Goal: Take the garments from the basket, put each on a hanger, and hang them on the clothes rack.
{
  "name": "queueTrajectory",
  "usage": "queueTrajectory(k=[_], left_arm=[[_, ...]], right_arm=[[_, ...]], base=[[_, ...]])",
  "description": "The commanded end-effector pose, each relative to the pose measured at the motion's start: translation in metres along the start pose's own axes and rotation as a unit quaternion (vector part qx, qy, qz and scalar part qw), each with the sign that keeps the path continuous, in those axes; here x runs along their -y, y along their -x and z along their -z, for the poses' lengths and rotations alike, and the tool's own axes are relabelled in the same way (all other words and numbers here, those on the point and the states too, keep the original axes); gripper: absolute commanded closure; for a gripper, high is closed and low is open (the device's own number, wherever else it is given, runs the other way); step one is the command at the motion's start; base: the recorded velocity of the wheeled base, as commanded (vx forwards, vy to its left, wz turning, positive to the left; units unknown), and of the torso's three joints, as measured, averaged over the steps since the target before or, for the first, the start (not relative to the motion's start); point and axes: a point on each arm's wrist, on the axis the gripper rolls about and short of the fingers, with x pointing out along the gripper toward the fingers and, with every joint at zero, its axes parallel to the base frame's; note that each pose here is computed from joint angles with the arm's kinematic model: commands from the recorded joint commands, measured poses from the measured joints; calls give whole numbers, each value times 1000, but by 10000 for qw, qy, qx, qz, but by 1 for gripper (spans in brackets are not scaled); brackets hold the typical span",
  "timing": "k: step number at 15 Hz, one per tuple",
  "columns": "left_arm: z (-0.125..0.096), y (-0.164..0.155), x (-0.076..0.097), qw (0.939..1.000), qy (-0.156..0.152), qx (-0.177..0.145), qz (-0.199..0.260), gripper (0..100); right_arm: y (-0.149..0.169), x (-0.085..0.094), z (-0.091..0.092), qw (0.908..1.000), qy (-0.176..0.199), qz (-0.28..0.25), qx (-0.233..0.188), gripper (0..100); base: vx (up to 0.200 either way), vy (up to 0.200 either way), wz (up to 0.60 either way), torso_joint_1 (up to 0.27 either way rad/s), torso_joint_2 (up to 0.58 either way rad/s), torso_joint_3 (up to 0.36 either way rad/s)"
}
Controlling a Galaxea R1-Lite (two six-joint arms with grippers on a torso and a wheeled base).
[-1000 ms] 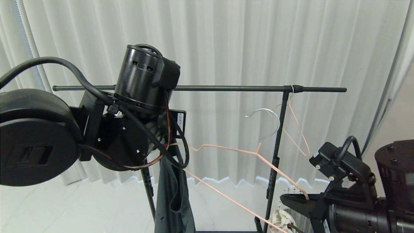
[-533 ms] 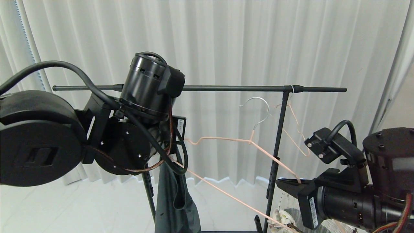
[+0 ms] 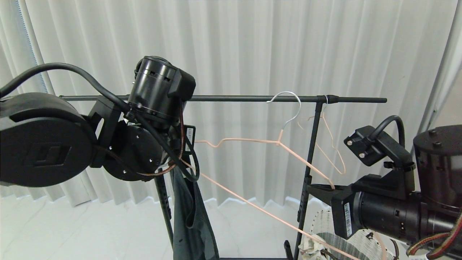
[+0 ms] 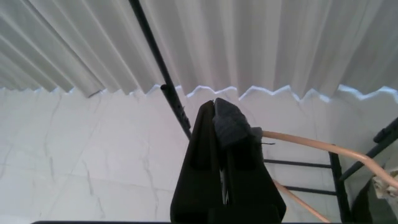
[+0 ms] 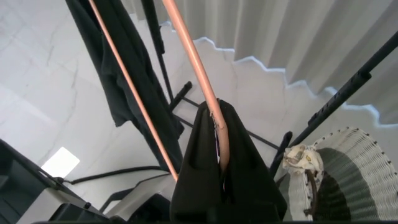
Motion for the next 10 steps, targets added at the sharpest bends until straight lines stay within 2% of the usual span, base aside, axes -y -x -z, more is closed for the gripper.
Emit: queueTrajectory(k=[1, 6, 10], left_arm=[[-1, 2, 1, 10000, 1, 22, 27, 100], [-7, 9, 5, 9997, 59, 153, 156, 100], [-10, 22, 3, 9991, 99, 274, 293, 100]], right_arm=[[1, -3, -1, 10000, 19, -69, 22, 100], [-10, -19, 2, 9996, 116, -265, -12, 100], [-14, -26, 14, 9987, 268, -354, -260, 100]], base=[[0, 0, 0, 0, 0, 0], [0, 0, 0, 0, 0, 0], [0, 0, 0, 0, 0, 0]])
